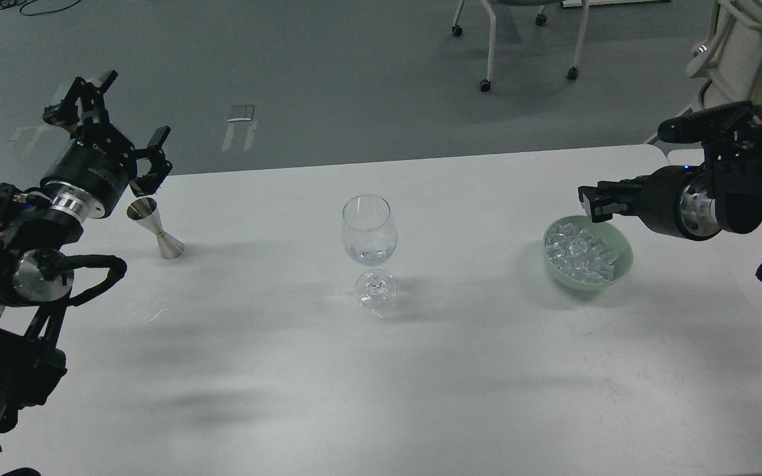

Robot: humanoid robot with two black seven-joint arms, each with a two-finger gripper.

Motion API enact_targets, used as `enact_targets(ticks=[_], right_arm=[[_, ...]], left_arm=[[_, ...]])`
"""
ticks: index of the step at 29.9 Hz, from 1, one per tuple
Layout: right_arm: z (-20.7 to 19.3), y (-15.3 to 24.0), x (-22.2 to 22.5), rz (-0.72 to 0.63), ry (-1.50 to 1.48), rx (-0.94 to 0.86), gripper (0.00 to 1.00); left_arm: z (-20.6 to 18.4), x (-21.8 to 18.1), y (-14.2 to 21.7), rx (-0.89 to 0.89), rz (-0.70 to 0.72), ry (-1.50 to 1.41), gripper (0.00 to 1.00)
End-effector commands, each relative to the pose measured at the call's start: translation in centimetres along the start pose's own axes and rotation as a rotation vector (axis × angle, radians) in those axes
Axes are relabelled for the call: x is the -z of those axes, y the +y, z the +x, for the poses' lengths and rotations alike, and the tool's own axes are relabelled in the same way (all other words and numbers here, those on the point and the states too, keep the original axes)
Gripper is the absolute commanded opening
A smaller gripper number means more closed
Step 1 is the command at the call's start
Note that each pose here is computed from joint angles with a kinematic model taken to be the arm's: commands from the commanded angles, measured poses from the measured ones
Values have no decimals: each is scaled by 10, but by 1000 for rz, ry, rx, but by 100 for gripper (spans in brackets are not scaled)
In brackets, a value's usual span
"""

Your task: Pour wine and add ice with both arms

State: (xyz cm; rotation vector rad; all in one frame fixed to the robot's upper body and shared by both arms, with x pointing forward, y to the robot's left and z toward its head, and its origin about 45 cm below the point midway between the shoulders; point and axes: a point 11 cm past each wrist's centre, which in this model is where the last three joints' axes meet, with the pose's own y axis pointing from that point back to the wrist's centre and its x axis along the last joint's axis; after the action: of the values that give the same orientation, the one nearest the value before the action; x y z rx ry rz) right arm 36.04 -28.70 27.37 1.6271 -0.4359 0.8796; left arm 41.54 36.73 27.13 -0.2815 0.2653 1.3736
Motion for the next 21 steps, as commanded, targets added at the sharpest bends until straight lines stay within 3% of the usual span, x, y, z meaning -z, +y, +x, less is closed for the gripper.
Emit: enact_targets(ticks=[1, 8, 14, 16, 20, 21], right_arm=[[0, 3, 5, 5, 20, -6, 17], [-3, 4, 1, -26, 40, -3, 16], [-34, -6, -7, -53, 20, 64, 20], [-45, -10, -18, -78, -3, 92, 31], [-54, -17, -31, -115, -35, 115, 37], [-55, -23, -32, -119, -47, 119, 42]], left_arm=[[0, 1, 0, -1, 1, 2, 99], [-1, 2, 0, 0, 2, 4, 99], [-1, 2, 0, 1, 0, 7, 99], [-1, 2, 0, 1, 0, 7, 99], [-1, 2, 0, 1, -1, 8, 99], [-1, 2, 0, 1, 0, 7, 99]])
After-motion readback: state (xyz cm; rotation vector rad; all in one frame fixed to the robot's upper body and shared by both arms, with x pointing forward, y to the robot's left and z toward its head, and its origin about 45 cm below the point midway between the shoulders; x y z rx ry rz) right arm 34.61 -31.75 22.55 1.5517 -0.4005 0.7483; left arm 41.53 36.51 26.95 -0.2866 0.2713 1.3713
